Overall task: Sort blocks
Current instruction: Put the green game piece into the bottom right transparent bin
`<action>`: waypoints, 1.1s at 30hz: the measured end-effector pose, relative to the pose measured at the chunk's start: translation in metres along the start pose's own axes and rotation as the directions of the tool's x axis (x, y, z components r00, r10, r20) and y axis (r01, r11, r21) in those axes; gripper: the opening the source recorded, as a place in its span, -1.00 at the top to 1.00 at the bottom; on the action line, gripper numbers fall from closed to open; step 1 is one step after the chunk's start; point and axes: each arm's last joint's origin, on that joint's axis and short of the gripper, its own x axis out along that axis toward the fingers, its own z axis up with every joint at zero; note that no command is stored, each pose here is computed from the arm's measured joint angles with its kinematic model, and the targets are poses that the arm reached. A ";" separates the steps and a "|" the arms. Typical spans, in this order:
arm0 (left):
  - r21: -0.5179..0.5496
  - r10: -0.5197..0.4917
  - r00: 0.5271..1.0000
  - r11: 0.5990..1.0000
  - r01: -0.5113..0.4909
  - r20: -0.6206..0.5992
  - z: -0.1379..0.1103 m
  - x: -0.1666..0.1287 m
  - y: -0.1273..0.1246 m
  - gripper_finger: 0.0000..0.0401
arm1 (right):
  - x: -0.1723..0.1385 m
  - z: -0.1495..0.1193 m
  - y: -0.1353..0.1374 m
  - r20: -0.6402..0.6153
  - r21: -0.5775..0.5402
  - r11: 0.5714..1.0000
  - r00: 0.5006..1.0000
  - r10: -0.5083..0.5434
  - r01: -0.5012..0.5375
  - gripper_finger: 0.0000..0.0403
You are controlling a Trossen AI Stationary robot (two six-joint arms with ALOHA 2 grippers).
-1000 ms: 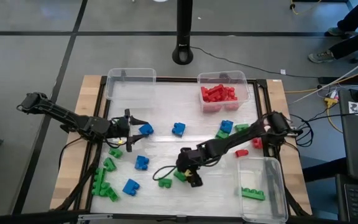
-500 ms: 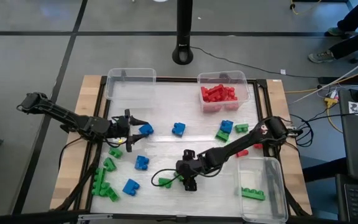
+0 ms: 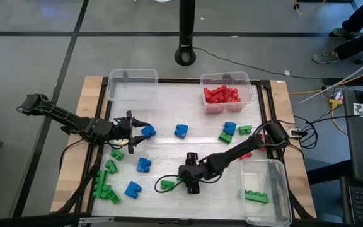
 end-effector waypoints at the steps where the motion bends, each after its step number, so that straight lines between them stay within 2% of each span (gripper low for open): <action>1: 0.000 0.000 1.000 1.000 0.000 0.000 0.000 0.000 0.000 -0.19 | 0.000 0.000 0.000 0.004 -0.008 1.000 1.000 -0.012 0.012 -0.34; 8: 0.003 0.002 1.000 1.000 -0.002 0.001 0.000 0.000 0.000 -0.19 | 0.000 0.000 -0.001 0.009 -0.081 0.996 1.000 -0.027 0.028 0.17; 15: 0.007 0.003 1.000 1.000 -0.003 0.001 0.000 0.000 0.000 -0.19 | -0.016 0.001 -0.004 -0.012 -0.123 0.990 0.997 -0.076 0.073 0.17; 19: 0.007 0.003 1.000 1.000 -0.003 0.001 0.000 0.000 0.000 -0.19 | -0.047 0.003 -0.010 -0.035 -0.124 0.984 0.990 -0.133 0.128 0.17; 24: 0.010 0.003 1.000 1.000 -0.003 0.000 0.000 0.000 0.000 -0.19 | -0.097 0.005 -0.014 -0.045 -0.100 0.983 0.987 -0.156 0.151 0.17; 33: 0.012 0.004 1.000 1.000 -0.004 -0.002 0.000 0.000 0.000 -0.19 | -0.194 -0.024 -0.006 -0.078 -0.015 0.972 0.968 -0.237 0.237 0.16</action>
